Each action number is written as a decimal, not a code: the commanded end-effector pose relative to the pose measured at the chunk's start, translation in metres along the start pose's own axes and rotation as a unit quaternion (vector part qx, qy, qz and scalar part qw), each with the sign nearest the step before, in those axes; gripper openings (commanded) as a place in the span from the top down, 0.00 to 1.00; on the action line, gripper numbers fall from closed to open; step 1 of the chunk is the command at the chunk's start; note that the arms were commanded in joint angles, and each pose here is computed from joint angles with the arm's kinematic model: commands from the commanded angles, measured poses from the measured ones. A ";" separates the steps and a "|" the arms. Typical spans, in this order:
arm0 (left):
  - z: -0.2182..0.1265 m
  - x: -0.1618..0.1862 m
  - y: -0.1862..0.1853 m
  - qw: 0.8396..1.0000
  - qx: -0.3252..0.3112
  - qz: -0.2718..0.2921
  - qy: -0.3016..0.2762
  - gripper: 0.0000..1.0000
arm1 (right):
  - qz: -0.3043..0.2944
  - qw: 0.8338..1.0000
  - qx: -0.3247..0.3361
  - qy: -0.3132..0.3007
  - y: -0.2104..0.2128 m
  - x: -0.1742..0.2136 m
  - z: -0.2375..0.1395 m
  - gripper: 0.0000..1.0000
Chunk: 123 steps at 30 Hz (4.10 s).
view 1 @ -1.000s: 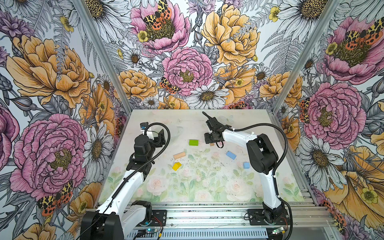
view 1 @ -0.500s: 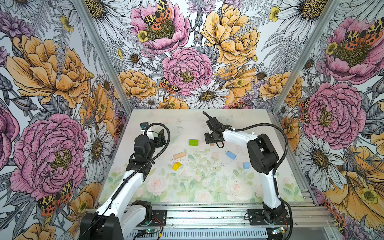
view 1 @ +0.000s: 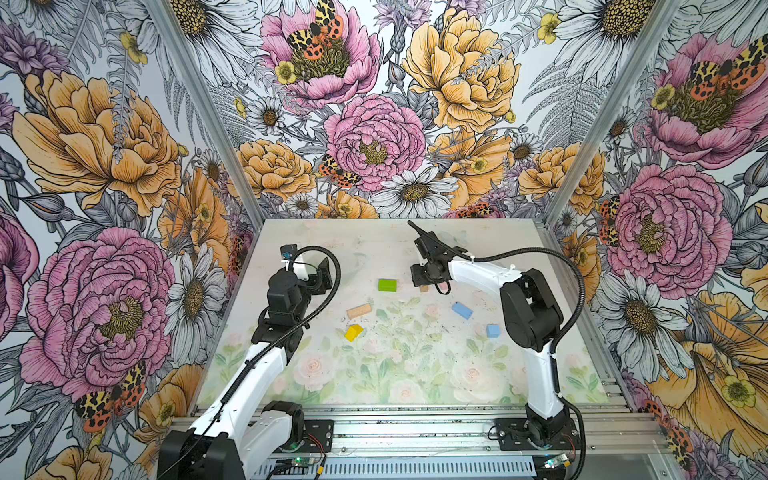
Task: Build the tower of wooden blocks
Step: 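Lower the right gripper and close it on the tan stick, then lift the tan stick with the right gripper while the left arm rises, then reach the left gripper to the stick end held by the right gripper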
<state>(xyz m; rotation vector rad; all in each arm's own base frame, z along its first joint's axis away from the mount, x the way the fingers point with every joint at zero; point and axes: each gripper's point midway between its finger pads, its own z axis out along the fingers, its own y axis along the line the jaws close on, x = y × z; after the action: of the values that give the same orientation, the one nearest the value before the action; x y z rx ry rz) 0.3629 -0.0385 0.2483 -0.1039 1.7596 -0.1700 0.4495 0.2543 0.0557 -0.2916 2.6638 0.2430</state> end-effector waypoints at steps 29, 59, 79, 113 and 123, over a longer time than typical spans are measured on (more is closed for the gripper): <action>-0.004 -0.013 -0.009 1.000 0.017 -0.002 -0.012 0.16 | -0.006 0.999 0.023 0.048 0.000 0.017 0.040 0.57; -0.006 -0.014 -0.025 0.999 0.047 -0.006 -0.013 0.22 | -0.184 0.977 -0.031 0.106 0.042 0.101 -0.029 1.00; -0.004 -0.019 -0.053 0.994 0.109 -0.010 -0.005 0.24 | -0.168 0.983 -0.035 0.059 0.051 0.084 -0.056 0.50; 0.028 0.153 -0.238 0.833 0.374 0.035 0.406 0.47 | 0.260 0.945 -0.196 -0.010 0.037 0.160 -0.066 0.97; 0.038 0.198 -0.253 0.808 0.367 0.034 0.460 0.50 | 0.276 0.942 -0.193 0.002 0.031 0.161 -0.056 1.00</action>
<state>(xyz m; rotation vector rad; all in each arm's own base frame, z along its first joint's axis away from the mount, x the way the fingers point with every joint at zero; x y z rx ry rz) 0.3581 -0.3173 0.0987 0.7311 2.4724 -0.9453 0.2719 0.2437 0.0357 0.3329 2.6445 0.9136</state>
